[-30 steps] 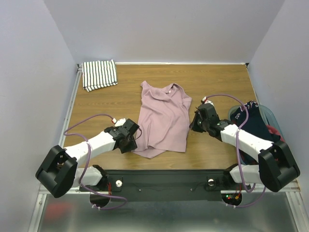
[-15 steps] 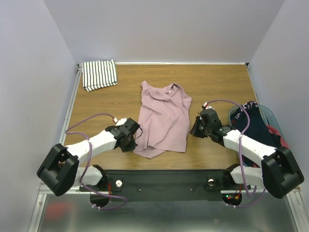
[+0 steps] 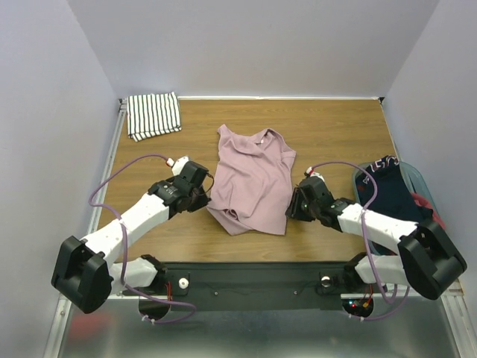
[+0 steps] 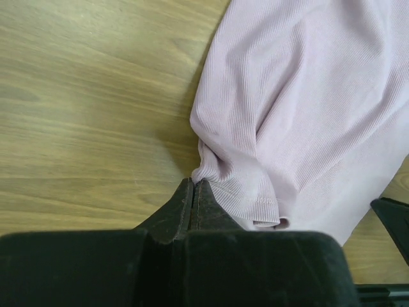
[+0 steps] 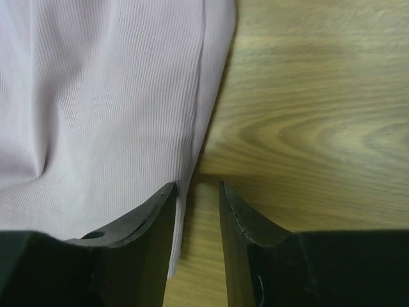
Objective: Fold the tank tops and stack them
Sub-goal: Flatten the tank top out
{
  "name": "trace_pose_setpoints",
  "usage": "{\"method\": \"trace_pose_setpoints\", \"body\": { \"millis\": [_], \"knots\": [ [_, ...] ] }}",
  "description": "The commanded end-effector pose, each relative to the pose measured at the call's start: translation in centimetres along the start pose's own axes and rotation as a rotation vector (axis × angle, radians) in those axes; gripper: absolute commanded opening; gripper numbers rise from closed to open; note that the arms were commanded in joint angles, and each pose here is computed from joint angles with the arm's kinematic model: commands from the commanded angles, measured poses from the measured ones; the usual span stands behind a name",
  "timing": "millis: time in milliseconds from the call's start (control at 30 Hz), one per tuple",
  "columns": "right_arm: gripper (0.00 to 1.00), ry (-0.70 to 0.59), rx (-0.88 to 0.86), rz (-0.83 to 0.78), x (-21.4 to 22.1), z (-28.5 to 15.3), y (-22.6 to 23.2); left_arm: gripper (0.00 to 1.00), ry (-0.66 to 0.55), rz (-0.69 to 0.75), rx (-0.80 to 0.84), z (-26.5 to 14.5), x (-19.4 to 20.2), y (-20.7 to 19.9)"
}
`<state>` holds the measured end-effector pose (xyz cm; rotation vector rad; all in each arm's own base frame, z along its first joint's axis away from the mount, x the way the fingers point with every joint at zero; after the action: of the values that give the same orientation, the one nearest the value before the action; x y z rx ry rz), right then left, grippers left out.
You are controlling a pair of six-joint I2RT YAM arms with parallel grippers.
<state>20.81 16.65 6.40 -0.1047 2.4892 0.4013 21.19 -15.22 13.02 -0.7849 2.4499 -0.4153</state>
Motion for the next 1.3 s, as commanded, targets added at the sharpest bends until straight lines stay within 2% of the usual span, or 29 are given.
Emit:
{"method": "trace_pose_setpoints", "body": {
  "millis": [0,167,400,533,733,933,1067,1267],
  "knots": [
    [0.39,-0.127,0.044,0.030,-3.7,0.3,0.6,0.00,-0.063,0.012,0.005,-1.3,-2.1,-0.2],
    [0.37,-0.090,0.043,0.032,-3.4,1.5,0.8,0.00,-0.080,0.012,0.027,-2.0,-3.2,-0.8],
    [0.34,-0.129,0.085,0.028,-5.3,2.4,1.1,0.00,-0.083,0.032,0.074,-2.8,-3.9,-2.0],
    [0.28,-0.141,0.047,0.032,-6.2,2.2,2.0,0.00,-0.090,0.048,0.096,-3.6,-4.4,-2.7],
    [0.36,-0.133,-0.069,0.008,-3.9,-0.2,3.2,0.00,-0.109,0.054,0.118,-4.3,-5.2,-3.7],
    [0.40,-0.065,-0.166,0.008,2.0,-1.9,4.3,0.00,-0.117,0.052,0.137,-4.7,-5.9,-5.0],
    [0.46,-0.050,-0.195,-0.010,3.5,-2.1,5.5,0.00,-0.125,0.049,0.155,-5.2,-6.5,-5.9],
    [0.53,-0.079,-0.211,0.006,3.3,-1.5,7.4,0.00,-0.143,0.050,0.168,-6.1,-7.3,-6.8]
  ]
}}
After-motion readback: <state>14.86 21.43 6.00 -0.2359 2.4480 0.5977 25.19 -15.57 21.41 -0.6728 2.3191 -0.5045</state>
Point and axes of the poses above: each gripper's point midway between its finger pads, its own z axis out along the fingers, its own y axis along the line the jaws close on, x = y × z, the point moved 4 cm from there along -z, back along the fingers, and after that the axes turned 13 degrees about -z, right-handed, at the moved point
